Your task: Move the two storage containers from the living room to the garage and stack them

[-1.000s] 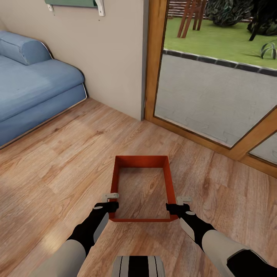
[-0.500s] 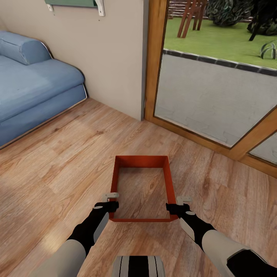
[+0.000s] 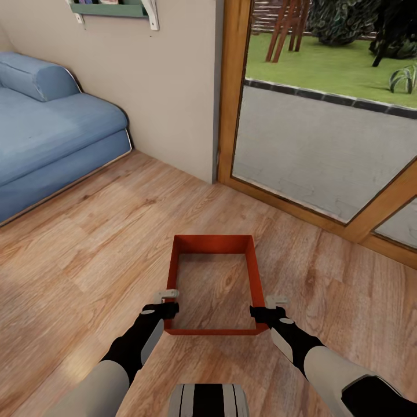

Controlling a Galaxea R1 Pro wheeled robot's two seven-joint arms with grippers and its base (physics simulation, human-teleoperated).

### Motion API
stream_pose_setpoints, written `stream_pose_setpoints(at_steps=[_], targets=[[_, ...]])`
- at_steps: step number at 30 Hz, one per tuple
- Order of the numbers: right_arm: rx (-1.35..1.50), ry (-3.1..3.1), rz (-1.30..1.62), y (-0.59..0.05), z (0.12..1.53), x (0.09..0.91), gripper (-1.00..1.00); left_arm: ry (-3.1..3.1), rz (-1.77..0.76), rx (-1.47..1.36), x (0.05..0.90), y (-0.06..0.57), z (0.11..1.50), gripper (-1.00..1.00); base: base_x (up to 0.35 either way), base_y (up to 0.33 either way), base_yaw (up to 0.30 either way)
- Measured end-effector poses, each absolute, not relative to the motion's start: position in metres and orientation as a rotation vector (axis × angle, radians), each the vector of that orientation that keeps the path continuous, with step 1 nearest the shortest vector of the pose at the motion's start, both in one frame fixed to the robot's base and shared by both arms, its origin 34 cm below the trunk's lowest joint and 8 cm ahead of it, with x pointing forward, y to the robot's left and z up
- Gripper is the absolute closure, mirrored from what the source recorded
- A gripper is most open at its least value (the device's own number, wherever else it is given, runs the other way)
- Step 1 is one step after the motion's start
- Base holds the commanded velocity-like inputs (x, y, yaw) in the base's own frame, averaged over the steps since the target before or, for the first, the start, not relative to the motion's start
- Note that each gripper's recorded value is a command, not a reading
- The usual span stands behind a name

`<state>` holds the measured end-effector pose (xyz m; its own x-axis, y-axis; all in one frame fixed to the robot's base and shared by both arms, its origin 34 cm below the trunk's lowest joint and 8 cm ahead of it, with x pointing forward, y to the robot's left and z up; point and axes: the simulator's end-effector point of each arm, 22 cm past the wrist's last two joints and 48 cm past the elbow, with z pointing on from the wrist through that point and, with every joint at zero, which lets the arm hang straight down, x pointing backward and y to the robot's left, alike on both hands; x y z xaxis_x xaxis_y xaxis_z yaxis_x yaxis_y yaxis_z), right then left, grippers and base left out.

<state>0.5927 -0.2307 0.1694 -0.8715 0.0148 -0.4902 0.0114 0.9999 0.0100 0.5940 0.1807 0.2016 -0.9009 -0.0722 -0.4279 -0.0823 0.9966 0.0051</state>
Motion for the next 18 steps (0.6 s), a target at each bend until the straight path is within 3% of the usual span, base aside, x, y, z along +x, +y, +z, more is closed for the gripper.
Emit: stream_pose_setpoints(at_steps=[10, 11, 12, 18], targets=[[0.015, 2.63, 0.012, -0.2305, 0.1694, 0.5927, -1.0, 2.696, 0.033, -0.109, 0.5948, 0.1815, 0.2021, -1.0, 0.0, 0.0, 0.0], [0.014, 2.63, 0.013, -0.2304, 0.1693, 0.5927, 1.0, 2.697, 0.034, -0.109, 0.5945, 0.1818, 0.2019, -1.0, 0.0, 0.0, 0.0], [0.014, 2.63, 0.015, -0.2304, 0.1693, 0.5927, 1.0, 2.697, 0.034, -0.109, 0.5943, 0.1819, 0.2018, 1.0, 0.0, 0.0, 0.0], [0.006, 2.629, 0.002, -0.2305, 0.1694, 0.5933, 1.0, 2.701, -0.008, -0.137, 0.5928, 0.1745, 0.2005, 1.0, 0.0, 0.0, 0.0]])
